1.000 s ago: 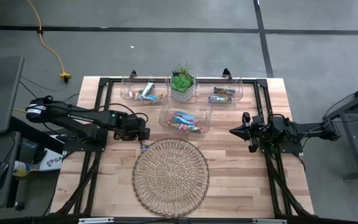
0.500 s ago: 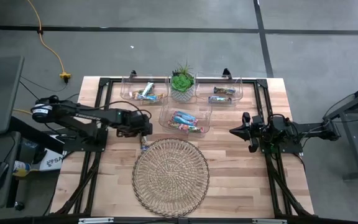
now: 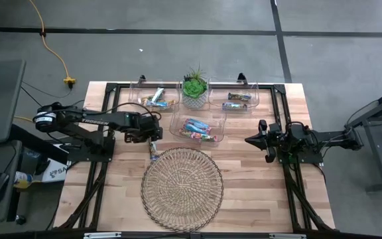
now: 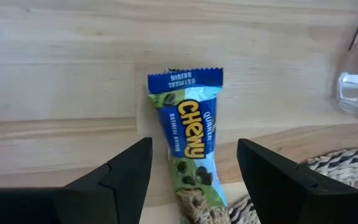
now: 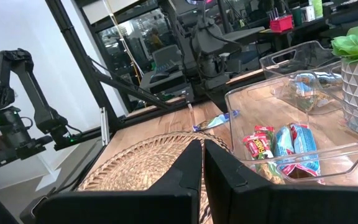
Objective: Pick and place Granola Bars by type
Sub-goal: Put the blue granola bar into the top right transparent bin
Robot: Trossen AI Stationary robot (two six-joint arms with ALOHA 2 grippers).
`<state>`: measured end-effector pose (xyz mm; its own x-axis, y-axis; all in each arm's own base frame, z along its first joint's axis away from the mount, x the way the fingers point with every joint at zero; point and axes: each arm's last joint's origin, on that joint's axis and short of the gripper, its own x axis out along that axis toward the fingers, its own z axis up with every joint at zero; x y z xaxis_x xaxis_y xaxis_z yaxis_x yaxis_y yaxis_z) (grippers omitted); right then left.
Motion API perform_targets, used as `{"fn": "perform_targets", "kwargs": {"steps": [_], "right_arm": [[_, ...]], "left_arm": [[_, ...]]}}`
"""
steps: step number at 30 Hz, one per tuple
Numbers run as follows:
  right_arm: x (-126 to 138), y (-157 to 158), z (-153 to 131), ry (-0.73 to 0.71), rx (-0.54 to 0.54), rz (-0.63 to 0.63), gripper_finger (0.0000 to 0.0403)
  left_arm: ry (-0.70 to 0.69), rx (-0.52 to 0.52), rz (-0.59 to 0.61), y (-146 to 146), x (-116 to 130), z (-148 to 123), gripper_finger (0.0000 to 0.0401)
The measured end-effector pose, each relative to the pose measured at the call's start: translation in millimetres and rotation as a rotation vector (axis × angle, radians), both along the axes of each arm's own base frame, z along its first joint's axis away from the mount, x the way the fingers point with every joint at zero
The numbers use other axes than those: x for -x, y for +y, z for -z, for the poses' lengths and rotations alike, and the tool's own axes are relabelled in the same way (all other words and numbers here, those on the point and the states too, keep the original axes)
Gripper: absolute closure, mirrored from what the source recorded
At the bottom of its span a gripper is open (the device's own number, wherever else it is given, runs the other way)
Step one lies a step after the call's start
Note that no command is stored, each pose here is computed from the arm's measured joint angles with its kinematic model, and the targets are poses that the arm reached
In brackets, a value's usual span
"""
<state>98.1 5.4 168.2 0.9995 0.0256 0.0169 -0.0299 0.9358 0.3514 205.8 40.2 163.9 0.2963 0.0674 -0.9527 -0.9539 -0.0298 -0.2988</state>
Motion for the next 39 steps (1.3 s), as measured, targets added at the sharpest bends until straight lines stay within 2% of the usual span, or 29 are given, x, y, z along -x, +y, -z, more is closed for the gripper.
{"fn": "perform_targets", "kwargs": {"steps": [12,20,31,39], "right_arm": [[0,0,0,0.0,0.0,0.0,0.0402],[0,0,0,0.0,0.0,0.0,0.0402],[0,0,0,0.001,0.0,0.0,0.0402],[0,0,0,0.0,0.0,0.0,0.0402]], "left_arm": [[0.067,0.044,0.033,0,-9,20,0.0168],[0.078,0.048,0.037,0,-10,22,0.0172],[0.094,0.05,0.045,0,-8,23,0.0244],[0.095,0.052,0.048,0,-8,24,0.0267]]}}
